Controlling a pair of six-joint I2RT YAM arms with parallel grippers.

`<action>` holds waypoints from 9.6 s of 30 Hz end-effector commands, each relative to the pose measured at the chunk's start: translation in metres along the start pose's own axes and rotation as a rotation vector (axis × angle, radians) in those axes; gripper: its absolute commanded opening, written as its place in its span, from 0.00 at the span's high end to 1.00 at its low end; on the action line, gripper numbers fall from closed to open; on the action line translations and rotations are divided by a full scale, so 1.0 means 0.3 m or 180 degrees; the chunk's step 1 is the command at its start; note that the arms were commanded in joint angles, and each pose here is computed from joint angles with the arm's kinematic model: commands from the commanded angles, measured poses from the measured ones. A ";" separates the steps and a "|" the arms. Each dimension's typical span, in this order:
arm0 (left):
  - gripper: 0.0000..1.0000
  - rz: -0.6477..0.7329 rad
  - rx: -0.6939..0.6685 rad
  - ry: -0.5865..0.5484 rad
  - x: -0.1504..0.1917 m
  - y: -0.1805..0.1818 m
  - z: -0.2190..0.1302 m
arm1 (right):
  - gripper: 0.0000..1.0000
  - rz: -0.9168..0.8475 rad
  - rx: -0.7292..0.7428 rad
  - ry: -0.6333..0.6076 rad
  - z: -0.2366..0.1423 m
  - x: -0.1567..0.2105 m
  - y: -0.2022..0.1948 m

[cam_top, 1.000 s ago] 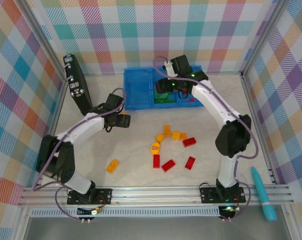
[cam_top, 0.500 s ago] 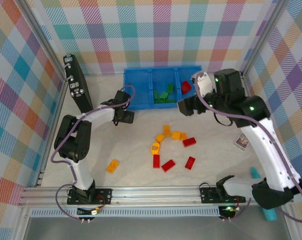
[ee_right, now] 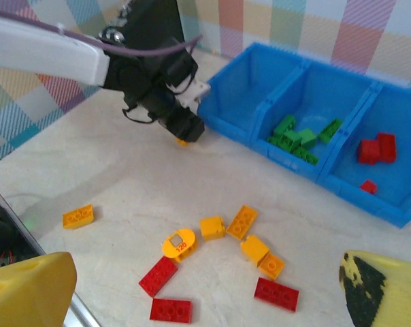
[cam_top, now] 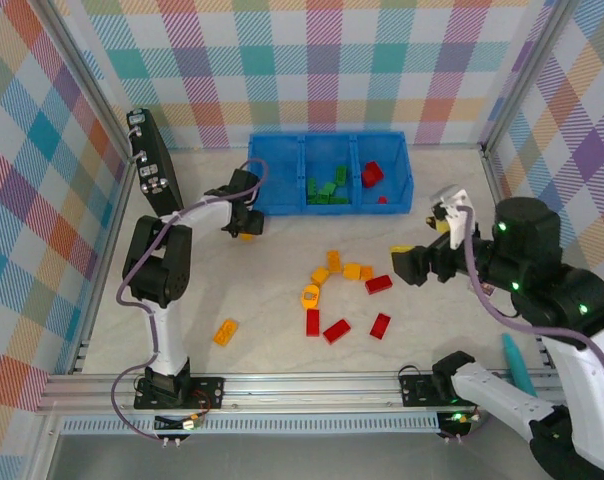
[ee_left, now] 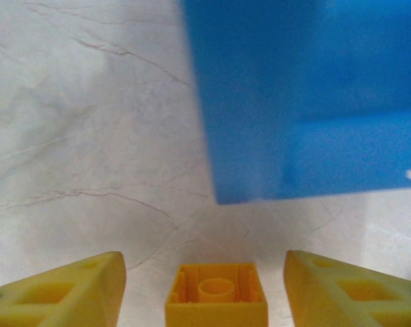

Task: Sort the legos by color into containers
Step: Pick up the lego from the center of the table, then place the lego in the container, then pick up the lego from the bottom-left of the table, then place the lego in the container, then pick up the lego from the center of the table.

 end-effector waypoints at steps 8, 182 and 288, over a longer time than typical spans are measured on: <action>0.62 -0.0109 0.0040 0.0417 0.075 0.003 0.035 | 0.01 -0.0269 -0.0009 -0.0174 -0.049 -0.050 0.011; 0.76 -0.0341 -0.0260 0.0391 0.790 -0.169 -0.344 | 0.01 0.0173 -0.0319 0.0509 0.436 0.129 -0.070; 0.57 0.0600 0.0427 0.0047 0.461 -0.550 -0.368 | 0.01 0.0596 -0.0221 0.0608 0.444 0.252 -0.071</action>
Point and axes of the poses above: each hand's point on the last joint's axis, 136 mm out from that joint toward the fingers, its own z axis out along the fingers, its own y axis along the line the jaws close on, x = y × z, the point moved 3 cm from there along -z, back along the fingers, and after that the axes turned 4 degrees about -z, right-handed, at the moved point
